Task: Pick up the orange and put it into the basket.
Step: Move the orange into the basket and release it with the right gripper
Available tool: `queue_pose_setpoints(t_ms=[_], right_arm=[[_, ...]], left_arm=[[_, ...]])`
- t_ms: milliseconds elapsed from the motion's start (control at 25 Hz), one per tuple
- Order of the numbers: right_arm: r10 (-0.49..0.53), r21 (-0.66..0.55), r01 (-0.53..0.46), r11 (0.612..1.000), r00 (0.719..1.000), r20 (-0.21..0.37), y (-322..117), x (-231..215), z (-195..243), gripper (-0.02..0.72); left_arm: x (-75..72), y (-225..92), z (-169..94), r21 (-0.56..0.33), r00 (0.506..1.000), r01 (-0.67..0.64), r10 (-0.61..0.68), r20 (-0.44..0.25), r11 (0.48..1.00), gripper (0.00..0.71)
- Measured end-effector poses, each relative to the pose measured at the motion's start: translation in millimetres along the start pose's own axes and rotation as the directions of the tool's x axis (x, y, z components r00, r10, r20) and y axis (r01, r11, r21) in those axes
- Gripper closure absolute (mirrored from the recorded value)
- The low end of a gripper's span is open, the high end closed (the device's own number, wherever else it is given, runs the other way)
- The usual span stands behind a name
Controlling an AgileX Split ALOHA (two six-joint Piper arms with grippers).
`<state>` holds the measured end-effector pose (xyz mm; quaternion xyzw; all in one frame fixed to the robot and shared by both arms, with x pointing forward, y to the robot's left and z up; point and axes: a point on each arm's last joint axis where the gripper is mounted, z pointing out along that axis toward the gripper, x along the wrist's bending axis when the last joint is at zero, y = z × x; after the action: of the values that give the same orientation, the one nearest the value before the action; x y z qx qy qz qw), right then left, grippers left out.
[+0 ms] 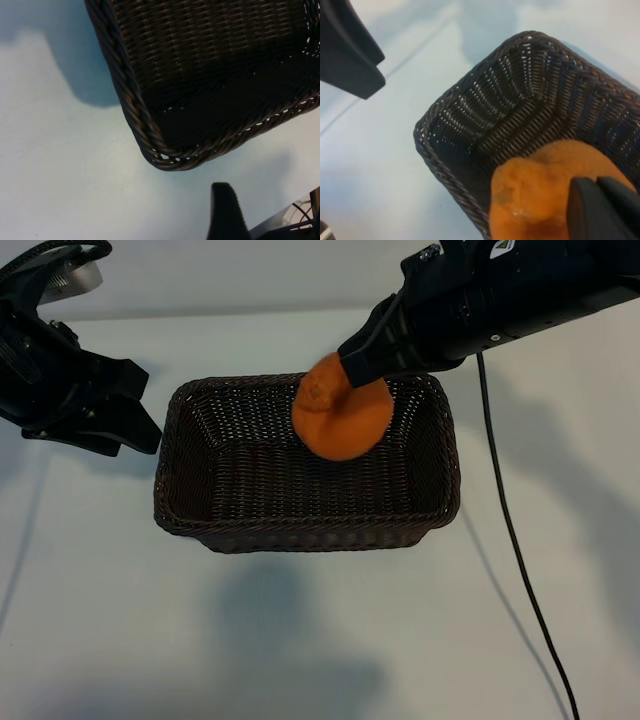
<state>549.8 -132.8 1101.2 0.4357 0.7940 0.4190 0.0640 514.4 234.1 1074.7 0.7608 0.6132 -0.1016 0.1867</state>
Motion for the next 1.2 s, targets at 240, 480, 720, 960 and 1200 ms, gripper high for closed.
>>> queue_pose_setpoints(t_ms=[240, 480, 720, 960, 1200], right_arm=[[-0.004, 0.02, 0.004, 1.0, 0.999, 0.033, -4, -10, 17, 0.669], [-0.012, 0.127, 0.004, 0.992, 0.998, 0.061, -20, -28, 53, 0.669], [0.006, 0.237, -0.022, 0.971, 0.998, 0.069, -43, -45, 91, 0.669], [0.025, 0.289, -0.045, 0.956, 0.997, 0.073, -57, -54, 111, 0.669], [0.023, 0.266, -0.045, 0.963, 0.996, 0.085, -55, -55, 112, 0.631]], left_arm=[[-0.1, 0, 0, 0.0, 1.0, 0.0, 0.0, 0.001, 1.0, 0.245], [-0.1, 0, 0, 0.0, 1.0, 0.0, 0.0, 0.001, 1.0, 0.245], [-0.1, 0, 0, 0.0, 1.0, -0.003, 0.003, 0.001, 1.0, 0.246], [-0.1, 0, 0, -0.002, 1.0, -0.003, 0.003, 0.001, 1.0, 0.245], [0.4, 2, 0, -0.024, 1.0, -0.003, 0.003, -0.004, 1.0, 0.245]])
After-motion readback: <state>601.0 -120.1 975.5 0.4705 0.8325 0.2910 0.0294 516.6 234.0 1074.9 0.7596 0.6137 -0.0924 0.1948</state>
